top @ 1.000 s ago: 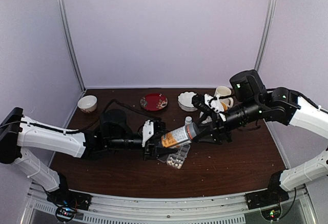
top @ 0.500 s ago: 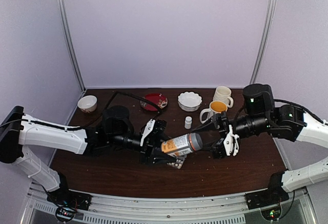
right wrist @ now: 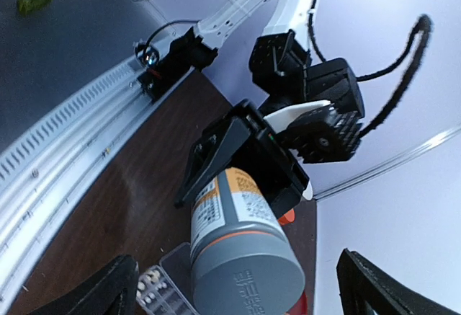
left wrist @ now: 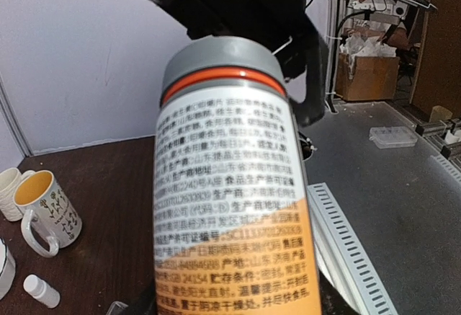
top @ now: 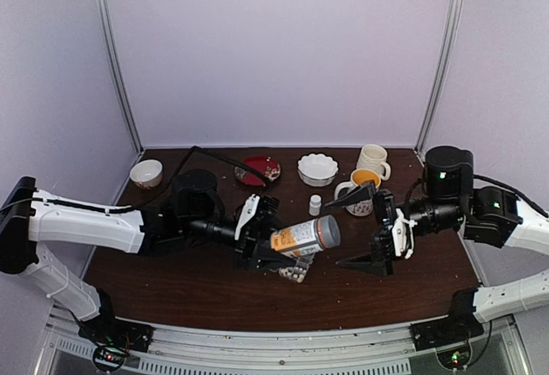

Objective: Sort the pills into containers
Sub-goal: Unscrew the lid of the pill bottle.

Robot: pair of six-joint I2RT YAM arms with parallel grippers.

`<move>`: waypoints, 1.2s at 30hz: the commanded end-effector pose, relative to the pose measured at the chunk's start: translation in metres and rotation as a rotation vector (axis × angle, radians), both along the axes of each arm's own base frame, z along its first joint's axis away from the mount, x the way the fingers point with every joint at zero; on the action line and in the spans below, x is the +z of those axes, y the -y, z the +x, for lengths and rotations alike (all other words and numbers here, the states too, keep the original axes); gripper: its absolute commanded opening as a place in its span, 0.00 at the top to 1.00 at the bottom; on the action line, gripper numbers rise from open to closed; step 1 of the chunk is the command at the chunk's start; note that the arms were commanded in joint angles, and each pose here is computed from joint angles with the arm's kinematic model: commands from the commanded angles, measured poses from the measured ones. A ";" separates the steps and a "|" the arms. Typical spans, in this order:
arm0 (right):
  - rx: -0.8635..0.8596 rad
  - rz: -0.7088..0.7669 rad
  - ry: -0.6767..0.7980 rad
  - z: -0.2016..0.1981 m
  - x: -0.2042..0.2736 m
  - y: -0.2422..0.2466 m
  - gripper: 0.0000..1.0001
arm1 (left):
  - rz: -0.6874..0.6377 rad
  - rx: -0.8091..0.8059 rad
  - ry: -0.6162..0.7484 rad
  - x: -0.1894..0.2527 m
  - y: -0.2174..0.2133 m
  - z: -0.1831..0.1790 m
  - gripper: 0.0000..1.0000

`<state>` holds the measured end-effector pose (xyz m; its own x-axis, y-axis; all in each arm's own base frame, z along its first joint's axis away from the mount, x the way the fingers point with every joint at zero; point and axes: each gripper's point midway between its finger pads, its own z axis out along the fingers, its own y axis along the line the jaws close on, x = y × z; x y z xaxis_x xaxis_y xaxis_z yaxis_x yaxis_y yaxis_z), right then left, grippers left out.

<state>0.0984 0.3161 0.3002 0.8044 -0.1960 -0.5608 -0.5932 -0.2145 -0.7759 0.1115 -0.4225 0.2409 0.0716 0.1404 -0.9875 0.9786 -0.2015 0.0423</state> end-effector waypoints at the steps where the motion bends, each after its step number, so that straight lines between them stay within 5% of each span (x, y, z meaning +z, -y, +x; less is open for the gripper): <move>1: -0.085 0.139 -0.432 -0.013 0.046 0.011 0.00 | -0.057 0.076 0.160 0.024 -0.006 0.013 0.72; 6: -0.361 0.297 -0.851 0.018 0.071 0.024 0.00 | -0.020 0.156 0.237 0.020 -0.010 0.027 0.73; 15: -0.637 0.035 -1.256 0.026 0.031 0.016 0.00 | 0.019 0.297 0.333 0.018 -0.016 0.053 0.74; 22: -0.797 0.000 -1.386 0.042 0.013 0.010 0.05 | 0.011 0.304 0.353 0.020 -0.016 0.053 0.75; 29: -0.742 0.029 -1.479 0.048 0.015 -0.008 0.10 | -0.020 0.289 0.360 0.024 -0.018 0.049 0.88; 36: -0.725 0.042 -1.519 0.055 0.016 -0.015 0.19 | -0.005 0.258 0.355 0.020 -0.014 0.046 0.90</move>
<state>0.1503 0.3231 0.3046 -0.6628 -0.2607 -0.7019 -0.7255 0.4556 0.5158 0.1592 -0.4055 0.2407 0.3230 0.2599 -0.9100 0.9365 0.0506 0.3469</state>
